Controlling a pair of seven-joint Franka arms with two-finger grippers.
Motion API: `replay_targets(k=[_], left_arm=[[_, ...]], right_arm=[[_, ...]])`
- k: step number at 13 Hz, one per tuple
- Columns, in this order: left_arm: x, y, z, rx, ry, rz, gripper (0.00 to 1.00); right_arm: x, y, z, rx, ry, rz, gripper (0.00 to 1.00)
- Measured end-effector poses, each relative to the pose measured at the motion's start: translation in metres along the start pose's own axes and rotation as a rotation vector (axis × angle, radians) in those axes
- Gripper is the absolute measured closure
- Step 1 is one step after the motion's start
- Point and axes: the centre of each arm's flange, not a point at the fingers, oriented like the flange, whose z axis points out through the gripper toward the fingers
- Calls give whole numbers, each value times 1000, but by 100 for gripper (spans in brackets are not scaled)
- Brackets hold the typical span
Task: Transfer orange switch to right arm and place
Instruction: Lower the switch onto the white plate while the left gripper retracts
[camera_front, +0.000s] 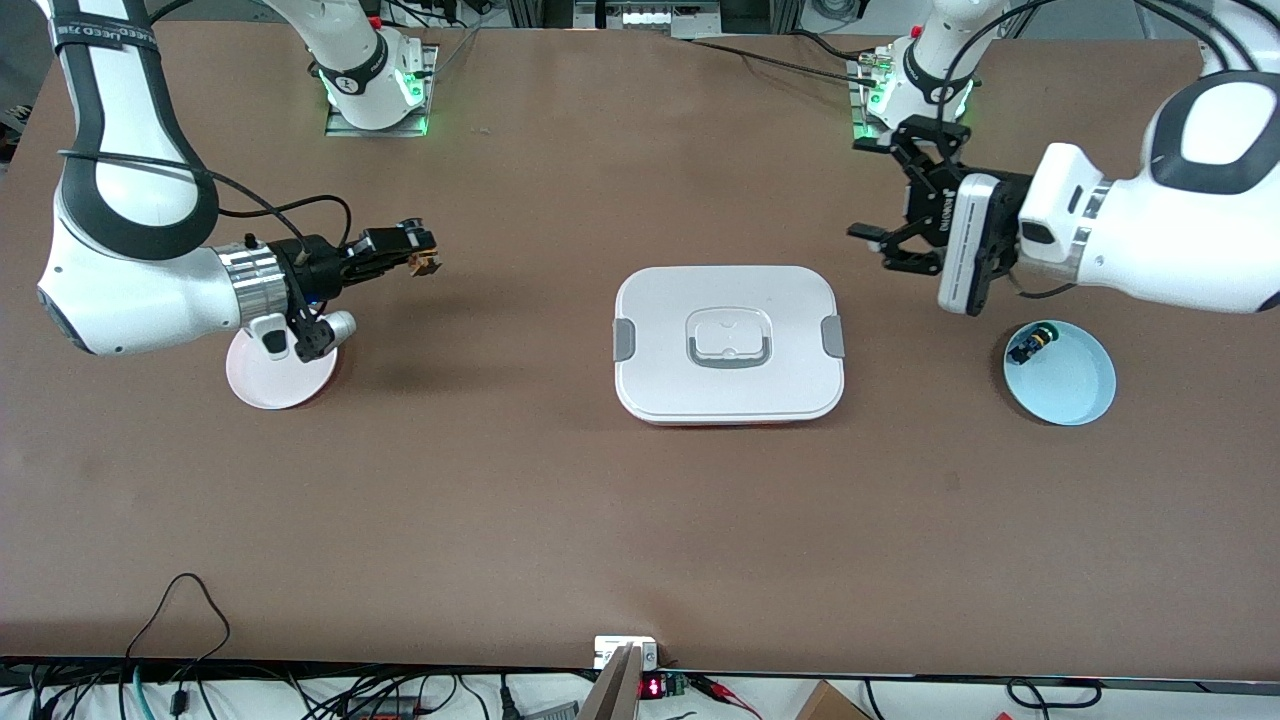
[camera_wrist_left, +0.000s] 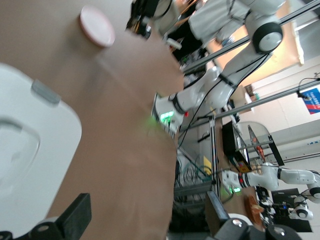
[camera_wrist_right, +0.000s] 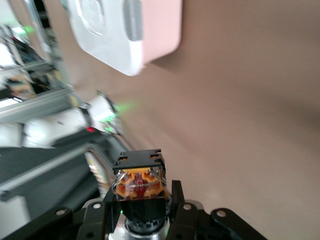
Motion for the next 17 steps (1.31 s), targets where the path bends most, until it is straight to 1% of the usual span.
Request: replay_targets(k=[1, 2, 4, 6, 8, 9, 10, 12, 14, 16, 17], left_arm=[[-7, 3, -9, 38, -52, -75, 0], [-13, 4, -16, 98, -103, -151, 0], [-27, -2, -32, 252, -193, -292, 0], [-41, -6, -46, 412, -284, -397, 0], [-48, -5, -54, 543, -362, -453, 0], [-48, -4, -57, 598, -388, -474, 0], [-48, -1, -62, 658, -403, -494, 0], [-43, 11, -69, 770, -409, -527, 0], [-43, 18, -77, 894, -418, -623, 0], [-46, 30, -87, 994, -409, -702, 0], [-51, 37, -96, 1027, -386, -736, 0]], right_arm=[[-2, 3, -4, -57, -8, -48, 57], [-4, 7, -7, -120, -17, -104, 57], [-5, 21, -16, -257, -37, -230, 57], [-3, 33, -26, -399, -57, -367, 57], [-1, 44, -39, -550, -113, -521, 57], [0, 48, -44, -607, -143, -585, 57], [1, 51, -47, -647, -164, -630, 57], [4, 58, -50, -715, -204, -702, 57], [9, 67, -51, -773, -234, -774, 57], [12, 83, -47, -815, -248, -813, 57], [12, 94, -44, -826, -243, -822, 57]])
